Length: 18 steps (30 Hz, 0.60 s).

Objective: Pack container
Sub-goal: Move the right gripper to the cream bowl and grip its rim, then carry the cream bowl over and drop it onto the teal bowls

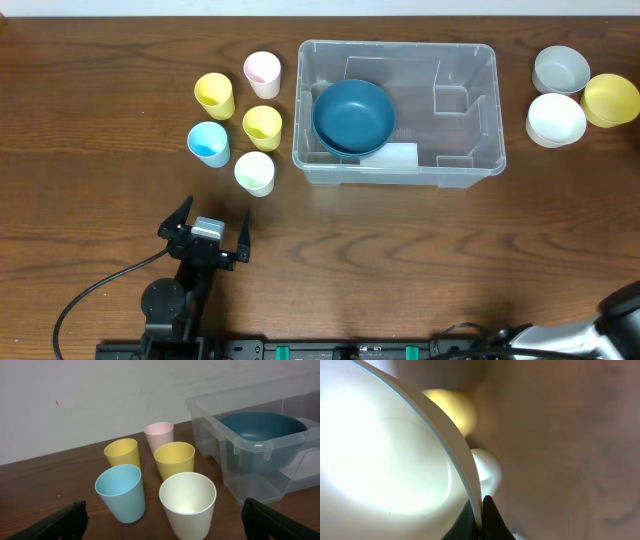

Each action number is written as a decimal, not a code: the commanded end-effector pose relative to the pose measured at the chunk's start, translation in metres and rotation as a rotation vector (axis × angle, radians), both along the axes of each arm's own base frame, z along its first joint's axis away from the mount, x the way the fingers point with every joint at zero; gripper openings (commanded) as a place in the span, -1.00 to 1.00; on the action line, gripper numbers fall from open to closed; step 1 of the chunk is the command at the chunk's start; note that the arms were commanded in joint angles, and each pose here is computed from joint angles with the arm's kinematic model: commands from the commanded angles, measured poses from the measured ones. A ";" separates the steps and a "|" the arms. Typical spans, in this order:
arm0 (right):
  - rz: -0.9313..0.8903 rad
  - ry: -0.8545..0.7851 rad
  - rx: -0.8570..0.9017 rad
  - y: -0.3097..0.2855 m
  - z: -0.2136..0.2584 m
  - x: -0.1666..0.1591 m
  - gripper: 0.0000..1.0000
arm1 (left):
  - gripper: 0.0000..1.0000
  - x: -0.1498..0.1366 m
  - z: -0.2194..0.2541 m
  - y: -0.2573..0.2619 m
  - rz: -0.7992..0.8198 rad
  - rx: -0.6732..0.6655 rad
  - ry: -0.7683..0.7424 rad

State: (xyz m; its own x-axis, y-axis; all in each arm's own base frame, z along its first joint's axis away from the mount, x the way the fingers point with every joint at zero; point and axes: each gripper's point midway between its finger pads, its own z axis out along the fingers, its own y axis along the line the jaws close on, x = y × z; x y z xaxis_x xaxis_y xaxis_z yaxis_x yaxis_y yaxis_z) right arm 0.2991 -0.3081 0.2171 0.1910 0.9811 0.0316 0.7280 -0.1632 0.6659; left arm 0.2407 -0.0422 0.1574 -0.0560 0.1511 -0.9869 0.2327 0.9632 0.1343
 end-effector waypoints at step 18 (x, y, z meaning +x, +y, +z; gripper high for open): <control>0.765 -0.178 -0.492 0.343 0.108 0.136 -0.98 | 0.96 0.000 -0.016 0.000 -0.003 0.011 0.044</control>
State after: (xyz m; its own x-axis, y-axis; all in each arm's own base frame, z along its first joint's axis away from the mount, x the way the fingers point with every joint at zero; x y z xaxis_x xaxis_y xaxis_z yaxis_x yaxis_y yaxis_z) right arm 0.4199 0.0221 0.3488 -0.4751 0.7897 -0.3881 0.3638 0.5779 0.7305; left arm 0.2407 -0.0422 0.1574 -0.0559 0.1515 -0.9869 0.2327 0.9632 0.1347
